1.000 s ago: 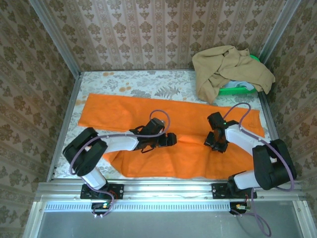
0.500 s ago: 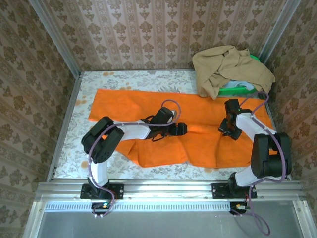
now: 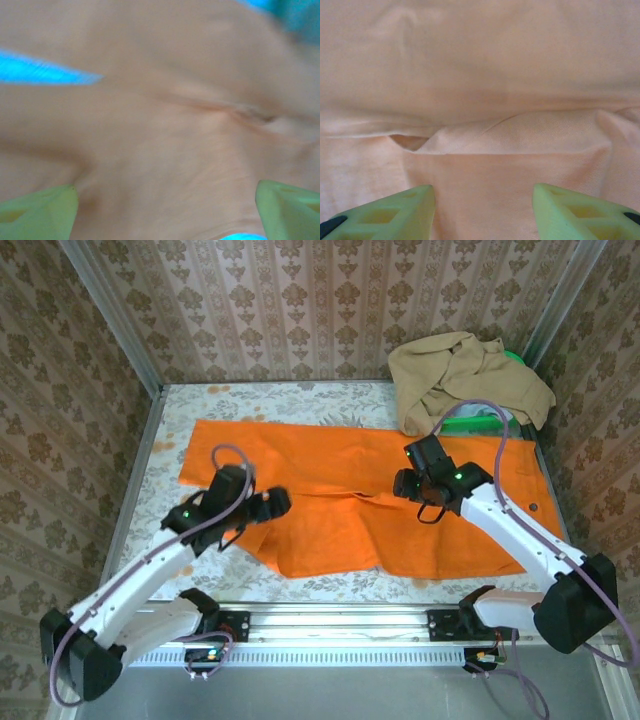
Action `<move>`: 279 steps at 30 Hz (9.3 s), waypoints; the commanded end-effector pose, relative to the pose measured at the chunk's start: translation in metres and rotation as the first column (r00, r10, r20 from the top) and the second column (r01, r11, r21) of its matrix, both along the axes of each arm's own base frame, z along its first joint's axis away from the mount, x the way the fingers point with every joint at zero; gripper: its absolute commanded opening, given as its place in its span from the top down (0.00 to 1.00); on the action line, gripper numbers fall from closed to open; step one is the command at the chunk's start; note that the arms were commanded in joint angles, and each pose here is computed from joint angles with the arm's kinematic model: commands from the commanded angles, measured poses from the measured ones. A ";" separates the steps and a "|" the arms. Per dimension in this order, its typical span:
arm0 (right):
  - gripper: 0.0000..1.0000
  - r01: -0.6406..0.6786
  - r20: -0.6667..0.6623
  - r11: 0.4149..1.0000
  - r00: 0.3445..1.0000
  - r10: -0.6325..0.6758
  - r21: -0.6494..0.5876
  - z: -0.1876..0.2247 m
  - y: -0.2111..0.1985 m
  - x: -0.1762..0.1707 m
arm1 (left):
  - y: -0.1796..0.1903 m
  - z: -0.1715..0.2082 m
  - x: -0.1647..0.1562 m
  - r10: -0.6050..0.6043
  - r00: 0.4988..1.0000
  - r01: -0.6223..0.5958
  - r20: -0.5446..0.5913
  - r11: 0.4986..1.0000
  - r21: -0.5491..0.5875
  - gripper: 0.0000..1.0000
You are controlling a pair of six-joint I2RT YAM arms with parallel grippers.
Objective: Fold and stack the trousers
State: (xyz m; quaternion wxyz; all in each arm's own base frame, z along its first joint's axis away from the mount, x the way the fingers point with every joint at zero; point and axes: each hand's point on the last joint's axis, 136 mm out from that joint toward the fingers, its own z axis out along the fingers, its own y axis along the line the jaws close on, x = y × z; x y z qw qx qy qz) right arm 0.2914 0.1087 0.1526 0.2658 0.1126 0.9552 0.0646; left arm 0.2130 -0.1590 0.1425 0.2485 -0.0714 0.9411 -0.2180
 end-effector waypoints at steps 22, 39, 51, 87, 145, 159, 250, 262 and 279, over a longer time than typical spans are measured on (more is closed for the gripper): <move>0.45 -0.041 -0.038 0.998 0.998 0.043 0.037 -0.034 0.007 -0.017 | 0.050 -0.095 -0.006 0.373 0.919 -0.357 -0.129 0.925 0.131 0.45; 0.46 -0.062 -0.007 0.994 0.998 0.063 0.088 -0.028 0.012 -0.020 | 0.136 0.007 -0.013 0.469 0.883 -0.457 0.003 0.859 0.232 1.00; 0.45 -0.149 0.002 0.962 0.988 0.153 0.228 -0.022 0.038 -0.030 | 0.159 0.003 -0.056 0.550 0.831 -0.523 -0.087 0.824 0.217 1.00; 0.41 -0.049 -0.050 0.990 0.997 0.056 0.129 -0.039 -0.006 -0.037 | 0.054 -0.099 0.004 0.446 0.881 -0.412 -0.156 0.887 0.210 0.54; 0.40 0.147 -0.184 0.962 0.977 -0.105 0.232 -0.030 -0.033 -0.011 | 0.276 -0.080 0.005 0.863 0.437 -0.842 -0.254 0.492 0.223 0.25; 0.41 0.103 -0.166 0.955 0.984 -0.058 0.280 -0.019 -0.024 -0.011 | 0.319 -0.099 -0.024 0.946 0.199 -0.947 -0.256 0.253 0.199 0.56; 0.99 0.891 -0.236 0.444 0.454 -0.859 0.096 -0.050 -0.231 -0.119 | 0.274 0.055 0.136 0.824 0.560 -0.803 0.081 0.564 -0.191 1.00; 0.98 0.798 -0.108 0.530 0.577 -0.810 0.287 0.005 -0.254 0.004 | 0.263 0.130 0.251 0.716 0.671 -0.691 0.196 0.698 -0.185 1.00; 0.98 0.812 -0.135 0.564 0.582 -0.802 0.153 -0.035 -0.291 0.085 | 0.253 0.077 0.371 0.636 0.759 -0.642 0.136 0.767 -0.006 1.00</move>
